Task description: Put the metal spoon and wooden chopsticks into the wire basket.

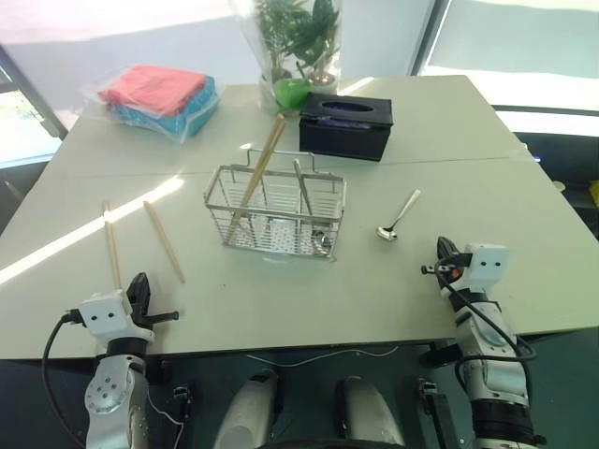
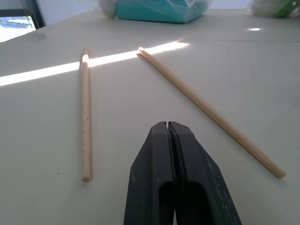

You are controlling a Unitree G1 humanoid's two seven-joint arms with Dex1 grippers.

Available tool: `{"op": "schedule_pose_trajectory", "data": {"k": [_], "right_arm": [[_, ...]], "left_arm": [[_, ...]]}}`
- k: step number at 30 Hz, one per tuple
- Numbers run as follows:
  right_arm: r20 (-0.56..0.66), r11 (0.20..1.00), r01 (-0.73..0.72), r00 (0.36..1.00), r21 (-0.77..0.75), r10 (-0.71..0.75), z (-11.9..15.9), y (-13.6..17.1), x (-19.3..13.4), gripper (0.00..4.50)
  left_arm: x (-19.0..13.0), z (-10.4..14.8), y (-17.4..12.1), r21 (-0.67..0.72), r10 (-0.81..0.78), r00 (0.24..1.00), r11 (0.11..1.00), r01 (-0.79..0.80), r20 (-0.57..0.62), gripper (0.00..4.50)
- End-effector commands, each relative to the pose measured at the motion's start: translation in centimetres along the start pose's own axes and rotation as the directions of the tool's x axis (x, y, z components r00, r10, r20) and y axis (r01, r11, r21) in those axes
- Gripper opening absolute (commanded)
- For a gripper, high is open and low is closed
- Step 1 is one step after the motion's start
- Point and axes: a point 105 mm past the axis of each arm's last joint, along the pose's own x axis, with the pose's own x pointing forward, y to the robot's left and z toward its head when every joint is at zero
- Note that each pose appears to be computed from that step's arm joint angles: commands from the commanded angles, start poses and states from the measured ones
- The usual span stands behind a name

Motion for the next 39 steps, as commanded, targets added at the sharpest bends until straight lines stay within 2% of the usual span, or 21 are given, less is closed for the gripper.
{"op": "schedule_pose_trajectory", "data": {"k": [1, 28, 31, 33, 35, 39], "right_arm": [[0.025, 1.0, -0.003, 1.0, 0.016, 0.003, 0.5, 0.3, 0.0, 0.0], [0.023, 1.0, -0.003, 1.0, 0.016, 0.003, 0.6, 0.3, 0.0, 0.0], [0.022, 1.0, -0.006, 1.0, 0.014, 0.006, 0.6, 0.3, 0.1, 0.0], [0.02, 1.0, -0.008, 1.0, 0.011, 0.008, 0.6, 0.2, 0.3, 0.0], [0.014, 1.0, -0.016, 1.0, 0.007, 0.015, 0.6, 0.2, 0.5, 0.0], [0.01, 1.0, -0.029, 1.0, 0.005, 0.029, 0.6, 0.3, 1.0, 0.0]], "left_arm": [[0.0, 0.2, 0.3, -0.001, 0.015, 1.0, 1.0, -0.015, -0.009, 0.05], [-0.5, 0.8, 0.2, -0.044, -0.059, 0.998, 0.997, 0.059, 0.0, 0.05], [-0.7, 2.1, 0.5, -0.015, -0.149, 0.989, 0.989, 0.149, -0.005, 0.05], [-0.8, 5.0, -0.2, -0.04, -0.32, 0.947, 0.946, 0.32, 0.017, 0.05], [-1.3, 8.5, -1.2, -0.044, -0.527, 0.85, 0.849, 0.527, -0.002, 0.05], [-1.8, 12.1, -2.4, -0.024, -0.709, 0.7, 0.704, 0.71, -0.087, 0.05]]}}
